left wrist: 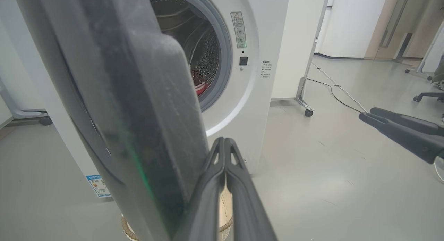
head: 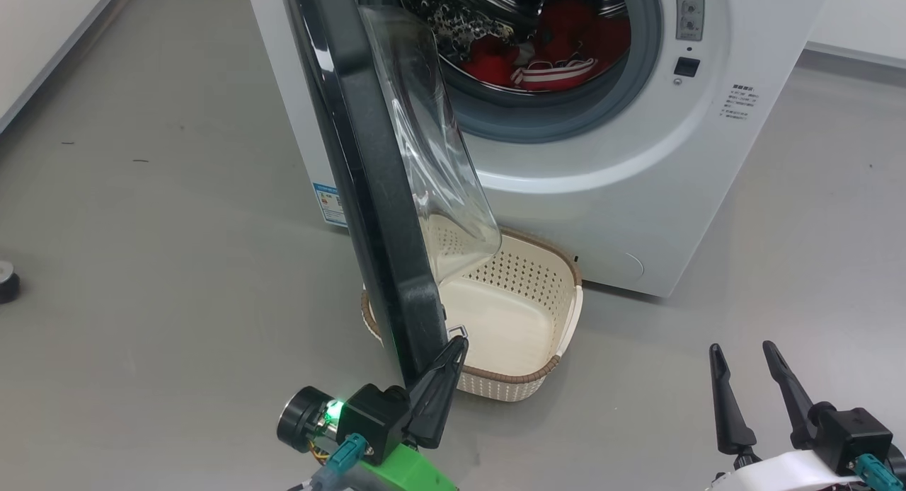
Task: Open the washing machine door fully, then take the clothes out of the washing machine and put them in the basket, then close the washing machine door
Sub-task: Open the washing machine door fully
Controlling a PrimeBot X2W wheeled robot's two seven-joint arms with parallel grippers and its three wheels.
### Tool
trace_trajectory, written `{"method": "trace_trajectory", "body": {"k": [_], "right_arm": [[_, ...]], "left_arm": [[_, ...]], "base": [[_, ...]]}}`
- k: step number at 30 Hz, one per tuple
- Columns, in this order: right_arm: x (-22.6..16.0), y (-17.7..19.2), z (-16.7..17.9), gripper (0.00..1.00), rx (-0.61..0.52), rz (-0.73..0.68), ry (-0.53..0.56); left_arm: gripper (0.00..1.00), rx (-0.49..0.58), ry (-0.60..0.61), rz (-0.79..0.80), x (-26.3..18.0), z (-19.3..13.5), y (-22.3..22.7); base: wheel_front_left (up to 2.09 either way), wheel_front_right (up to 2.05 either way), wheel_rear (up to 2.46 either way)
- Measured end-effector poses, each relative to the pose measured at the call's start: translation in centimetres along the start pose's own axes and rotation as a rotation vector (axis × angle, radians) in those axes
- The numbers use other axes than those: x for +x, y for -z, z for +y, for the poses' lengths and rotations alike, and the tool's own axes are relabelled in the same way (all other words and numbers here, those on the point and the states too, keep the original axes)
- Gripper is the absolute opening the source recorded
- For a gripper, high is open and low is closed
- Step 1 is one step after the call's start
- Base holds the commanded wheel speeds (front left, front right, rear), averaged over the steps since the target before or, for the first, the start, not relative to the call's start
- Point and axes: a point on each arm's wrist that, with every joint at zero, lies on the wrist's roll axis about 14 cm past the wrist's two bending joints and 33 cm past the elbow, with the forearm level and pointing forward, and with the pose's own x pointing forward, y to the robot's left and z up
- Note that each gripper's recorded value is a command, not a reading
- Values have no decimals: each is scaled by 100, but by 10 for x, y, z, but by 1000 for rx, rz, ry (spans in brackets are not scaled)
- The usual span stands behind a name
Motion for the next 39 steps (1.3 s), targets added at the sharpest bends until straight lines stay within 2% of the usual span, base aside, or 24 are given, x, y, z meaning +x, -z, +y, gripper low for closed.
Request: {"method": "trace_trajectory", "body": {"k": [19,39], "right_arm": [[13,6,7,100,6,16,-34],[24,13,37,100,8,39,-137]], "left_arm": [[0,0,-109,-38,-6,25,-4],[0,19,-338,-87,-35,87,-16]], "base": [[0,0,0],[0,0,0]]}}
